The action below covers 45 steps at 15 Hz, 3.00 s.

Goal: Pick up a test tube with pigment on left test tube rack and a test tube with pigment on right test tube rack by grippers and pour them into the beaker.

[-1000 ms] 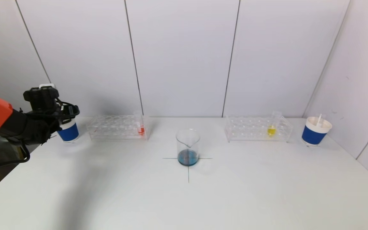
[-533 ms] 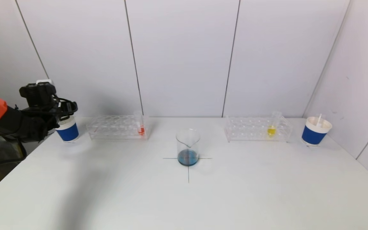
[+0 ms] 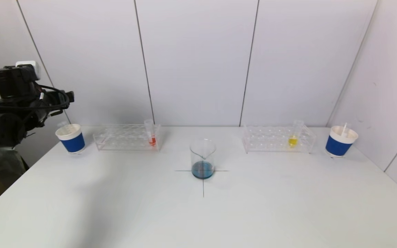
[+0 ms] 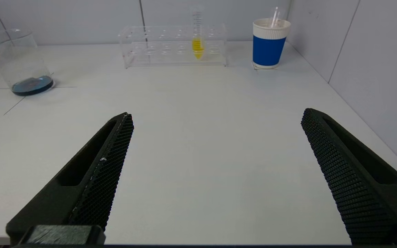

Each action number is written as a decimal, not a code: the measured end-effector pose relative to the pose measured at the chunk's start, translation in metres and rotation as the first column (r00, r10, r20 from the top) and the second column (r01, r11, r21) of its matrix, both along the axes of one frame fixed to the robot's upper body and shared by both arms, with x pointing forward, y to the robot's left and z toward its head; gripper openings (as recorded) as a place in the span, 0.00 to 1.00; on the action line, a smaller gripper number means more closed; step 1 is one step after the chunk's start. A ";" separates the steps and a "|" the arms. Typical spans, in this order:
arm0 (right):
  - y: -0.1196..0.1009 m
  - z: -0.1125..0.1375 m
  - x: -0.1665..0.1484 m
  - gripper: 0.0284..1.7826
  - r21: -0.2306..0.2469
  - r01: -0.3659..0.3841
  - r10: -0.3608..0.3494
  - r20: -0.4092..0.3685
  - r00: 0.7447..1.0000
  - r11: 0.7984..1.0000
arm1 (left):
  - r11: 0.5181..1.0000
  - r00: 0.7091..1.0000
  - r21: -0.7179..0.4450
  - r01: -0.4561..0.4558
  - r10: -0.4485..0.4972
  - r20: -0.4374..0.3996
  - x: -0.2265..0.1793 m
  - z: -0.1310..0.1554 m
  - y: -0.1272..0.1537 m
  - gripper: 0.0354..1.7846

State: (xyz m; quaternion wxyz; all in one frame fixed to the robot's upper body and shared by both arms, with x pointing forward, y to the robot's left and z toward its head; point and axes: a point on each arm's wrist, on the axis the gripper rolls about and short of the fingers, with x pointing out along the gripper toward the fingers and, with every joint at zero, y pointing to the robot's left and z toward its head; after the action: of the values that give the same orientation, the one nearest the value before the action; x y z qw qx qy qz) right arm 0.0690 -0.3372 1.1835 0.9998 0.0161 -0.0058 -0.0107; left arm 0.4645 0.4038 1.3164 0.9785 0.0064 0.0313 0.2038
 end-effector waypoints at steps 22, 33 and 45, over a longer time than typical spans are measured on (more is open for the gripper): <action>0.000 0.000 0.000 0.99 0.000 0.000 0.000 0.000 1.000 1.000 | 0.939 0.938 -0.040 0.341 -0.337 0.080 -0.386 -0.020 -0.072 0.99; 0.000 0.000 0.000 0.99 0.000 0.001 -0.001 0.000 1.000 1.000 | 0.903 0.901 -0.043 0.426 -0.420 0.111 -0.428 -0.052 -0.070 0.99; 0.000 0.000 0.000 0.99 0.000 0.000 0.000 0.000 1.000 1.000 | 0.909 0.908 0.020 0.416 -0.417 0.052 -0.397 -0.130 -0.070 0.99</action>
State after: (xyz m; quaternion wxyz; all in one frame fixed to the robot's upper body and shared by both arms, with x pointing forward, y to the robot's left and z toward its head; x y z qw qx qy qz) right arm 0.0690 -0.3372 1.1835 0.9998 0.0161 -0.0058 -0.0108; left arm 0.0672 0.3334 1.1862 0.9999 0.0115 0.0013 -0.0093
